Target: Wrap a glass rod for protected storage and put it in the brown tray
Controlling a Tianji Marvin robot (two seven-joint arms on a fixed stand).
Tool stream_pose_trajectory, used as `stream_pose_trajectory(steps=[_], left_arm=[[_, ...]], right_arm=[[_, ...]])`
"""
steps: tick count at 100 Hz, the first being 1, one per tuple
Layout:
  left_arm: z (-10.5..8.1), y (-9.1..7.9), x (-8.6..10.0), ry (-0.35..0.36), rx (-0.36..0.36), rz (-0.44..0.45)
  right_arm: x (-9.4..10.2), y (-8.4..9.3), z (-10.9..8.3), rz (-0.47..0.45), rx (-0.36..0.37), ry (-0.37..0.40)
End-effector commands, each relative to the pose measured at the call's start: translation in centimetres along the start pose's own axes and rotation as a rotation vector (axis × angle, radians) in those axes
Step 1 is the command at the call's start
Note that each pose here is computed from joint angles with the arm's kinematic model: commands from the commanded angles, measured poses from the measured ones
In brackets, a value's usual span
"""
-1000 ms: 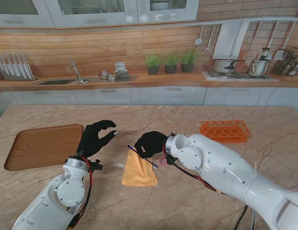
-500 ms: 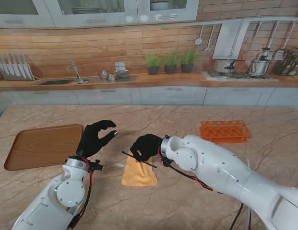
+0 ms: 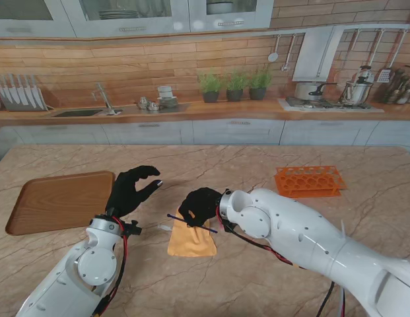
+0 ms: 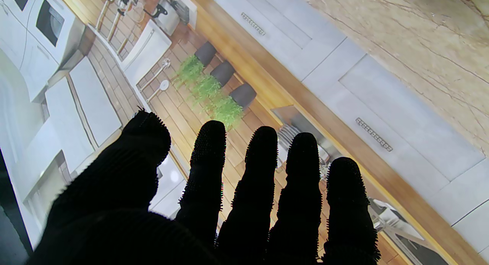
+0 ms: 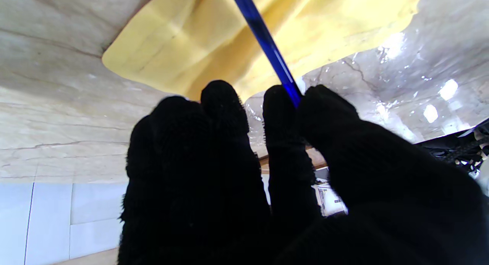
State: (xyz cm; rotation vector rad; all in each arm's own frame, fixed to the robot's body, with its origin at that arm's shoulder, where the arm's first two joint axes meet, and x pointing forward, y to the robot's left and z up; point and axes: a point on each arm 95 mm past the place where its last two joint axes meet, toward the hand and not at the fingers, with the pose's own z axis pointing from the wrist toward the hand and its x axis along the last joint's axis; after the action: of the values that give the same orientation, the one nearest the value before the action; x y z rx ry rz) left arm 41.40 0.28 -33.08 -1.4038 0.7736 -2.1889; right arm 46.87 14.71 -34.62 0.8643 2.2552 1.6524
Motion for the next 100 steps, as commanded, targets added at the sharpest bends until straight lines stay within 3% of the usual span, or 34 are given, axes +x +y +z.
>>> stream_pose_trajectory(steps=[1,100], left_arm=[[-0.2,0.3,0.2,-0.002,-0.002,-0.01],[-0.4,0.5,0.3,-0.007,-0.023,-0.024]], right_arm=[[0.6,-0.3,0.3,-0.004,0.012,0.005],[0.7,-1.8,1.6,-0.033,0.073,-0.067]])
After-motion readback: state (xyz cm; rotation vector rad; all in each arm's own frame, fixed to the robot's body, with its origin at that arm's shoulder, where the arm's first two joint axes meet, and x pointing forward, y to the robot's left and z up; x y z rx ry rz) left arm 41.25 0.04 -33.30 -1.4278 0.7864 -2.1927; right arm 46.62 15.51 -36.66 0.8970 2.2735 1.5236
